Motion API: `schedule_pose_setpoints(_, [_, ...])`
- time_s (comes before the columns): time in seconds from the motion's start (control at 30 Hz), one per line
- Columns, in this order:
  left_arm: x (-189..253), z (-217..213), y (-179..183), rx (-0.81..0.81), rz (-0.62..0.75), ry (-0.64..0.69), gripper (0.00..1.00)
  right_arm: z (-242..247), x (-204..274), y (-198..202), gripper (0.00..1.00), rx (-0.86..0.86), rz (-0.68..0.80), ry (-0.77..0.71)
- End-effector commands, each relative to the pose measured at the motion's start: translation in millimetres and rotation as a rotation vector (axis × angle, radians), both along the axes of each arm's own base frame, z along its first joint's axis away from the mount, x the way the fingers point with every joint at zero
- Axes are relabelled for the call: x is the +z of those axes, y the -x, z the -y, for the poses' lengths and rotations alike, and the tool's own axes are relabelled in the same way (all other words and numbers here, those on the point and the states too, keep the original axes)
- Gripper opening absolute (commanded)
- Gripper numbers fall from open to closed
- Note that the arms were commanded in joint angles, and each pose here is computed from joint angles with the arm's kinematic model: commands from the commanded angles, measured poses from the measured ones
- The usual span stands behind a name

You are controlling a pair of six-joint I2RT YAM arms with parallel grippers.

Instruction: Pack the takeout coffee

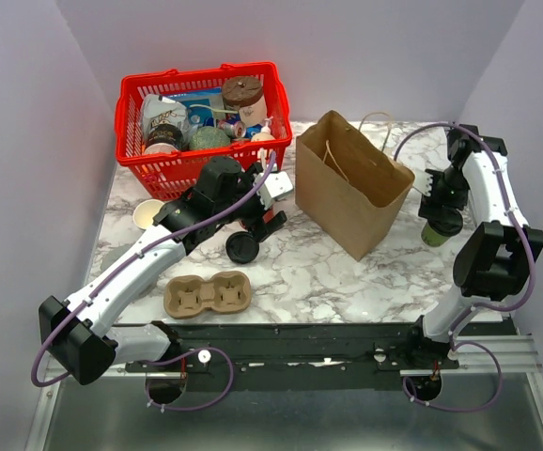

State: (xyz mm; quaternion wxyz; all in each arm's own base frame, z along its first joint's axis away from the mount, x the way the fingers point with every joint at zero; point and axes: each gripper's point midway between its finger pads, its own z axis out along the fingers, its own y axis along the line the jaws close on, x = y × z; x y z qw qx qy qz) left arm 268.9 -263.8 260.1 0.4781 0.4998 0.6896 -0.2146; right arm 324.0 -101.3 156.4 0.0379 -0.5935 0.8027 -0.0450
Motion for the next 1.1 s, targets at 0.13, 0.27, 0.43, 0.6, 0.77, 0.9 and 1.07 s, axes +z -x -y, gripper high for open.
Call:
schedule_pose_setpoints(0.13, [5,5,-3,-0.009,0.001,0.026,0.99,22,-2,-2,1.00,0.173,-0.021,0.140])
schedule_pose_setpoints(0.27, [5,6,-3,-0.009,-0.004,0.027,0.99,20,-3,-8,1.00,0.178,-0.018,0.126])
schedule_pose_setpoints(0.43, [3,7,-5,-0.010,-0.006,0.025,0.99,19,-6,-10,1.00,0.183,-0.018,0.115])
schedule_pose_setpoints(0.6, [3,7,-5,-0.012,-0.006,0.022,0.99,13,-9,0,1.00,0.200,-0.055,0.081])
schedule_pose_setpoints(0.77, [1,7,-6,-0.009,-0.008,0.019,0.99,10,-13,1,1.00,0.216,-0.047,0.083])
schedule_pose_setpoints(0.9, [2,7,-6,-0.008,-0.007,0.022,0.99,11,-18,-4,1.00,0.226,-0.020,0.101])
schedule_pose_setpoints(1.07, [1,8,-6,-0.010,-0.010,0.019,0.99,11,-20,-8,1.00,0.233,-0.006,0.108])
